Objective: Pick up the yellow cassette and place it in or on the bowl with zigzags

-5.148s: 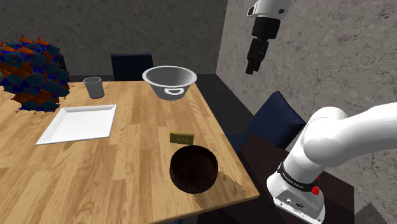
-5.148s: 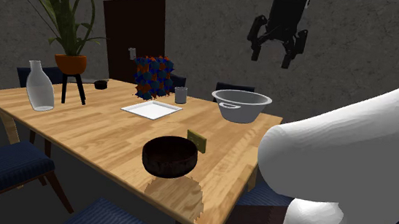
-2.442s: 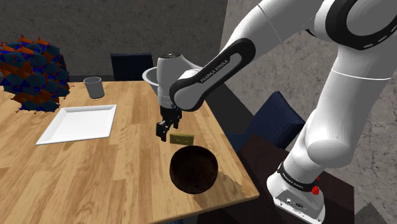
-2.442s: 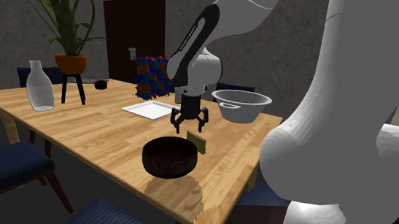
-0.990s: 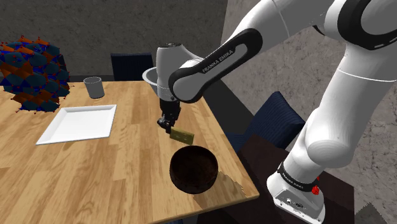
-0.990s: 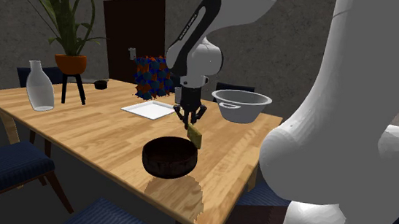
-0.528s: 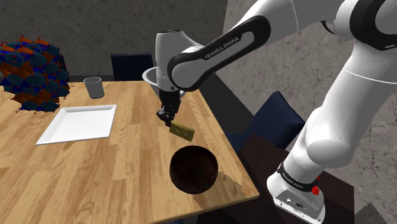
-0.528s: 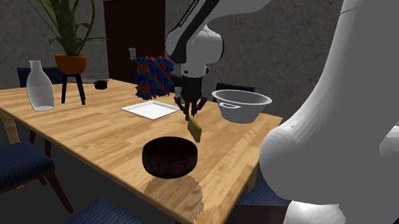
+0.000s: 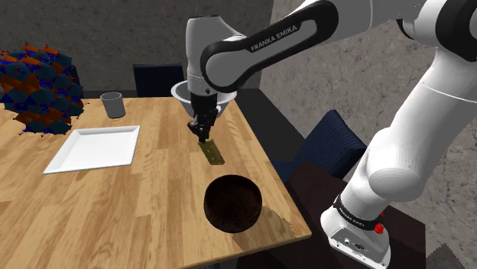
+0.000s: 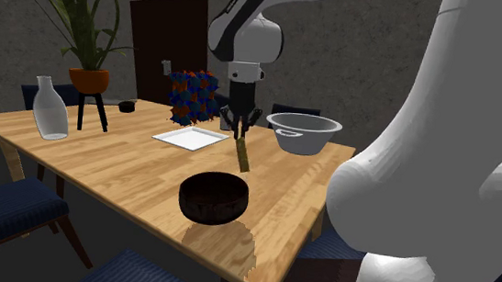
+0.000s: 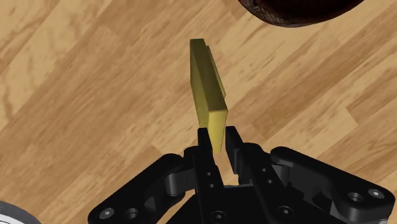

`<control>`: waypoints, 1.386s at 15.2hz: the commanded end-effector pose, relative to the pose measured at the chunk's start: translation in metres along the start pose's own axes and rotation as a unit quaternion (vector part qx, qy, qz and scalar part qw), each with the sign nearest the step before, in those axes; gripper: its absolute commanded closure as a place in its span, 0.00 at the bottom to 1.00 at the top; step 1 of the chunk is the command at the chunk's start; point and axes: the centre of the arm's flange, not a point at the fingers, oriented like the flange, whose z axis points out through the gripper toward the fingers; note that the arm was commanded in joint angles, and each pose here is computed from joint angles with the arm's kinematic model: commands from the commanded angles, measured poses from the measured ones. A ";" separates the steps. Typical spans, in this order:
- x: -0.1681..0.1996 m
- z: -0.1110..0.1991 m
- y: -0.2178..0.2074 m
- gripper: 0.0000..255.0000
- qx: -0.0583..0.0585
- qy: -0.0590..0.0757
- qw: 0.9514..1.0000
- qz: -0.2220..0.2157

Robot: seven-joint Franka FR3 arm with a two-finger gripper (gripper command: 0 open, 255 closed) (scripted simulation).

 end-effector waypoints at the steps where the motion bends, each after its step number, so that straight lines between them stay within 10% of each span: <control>1: 0.001 -0.010 0.000 1.00 0.000 0.000 1.000 0.000; 14: -0.044 -0.046 -0.046 1.00 0.000 0.000 1.000 -0.001; 15: -0.044 -0.046 -0.046 0.00 0.000 0.000 1.000 -0.001; 16: -0.040 -0.034 -0.053 0.00 -0.006 -0.022 0.999 0.049; 18: -0.032 -0.010 -0.067 0.00 -0.018 -0.065 0.987 0.149; 21: -0.019 0.028 -0.082 0.00 -0.035 -0.128 0.946 0.294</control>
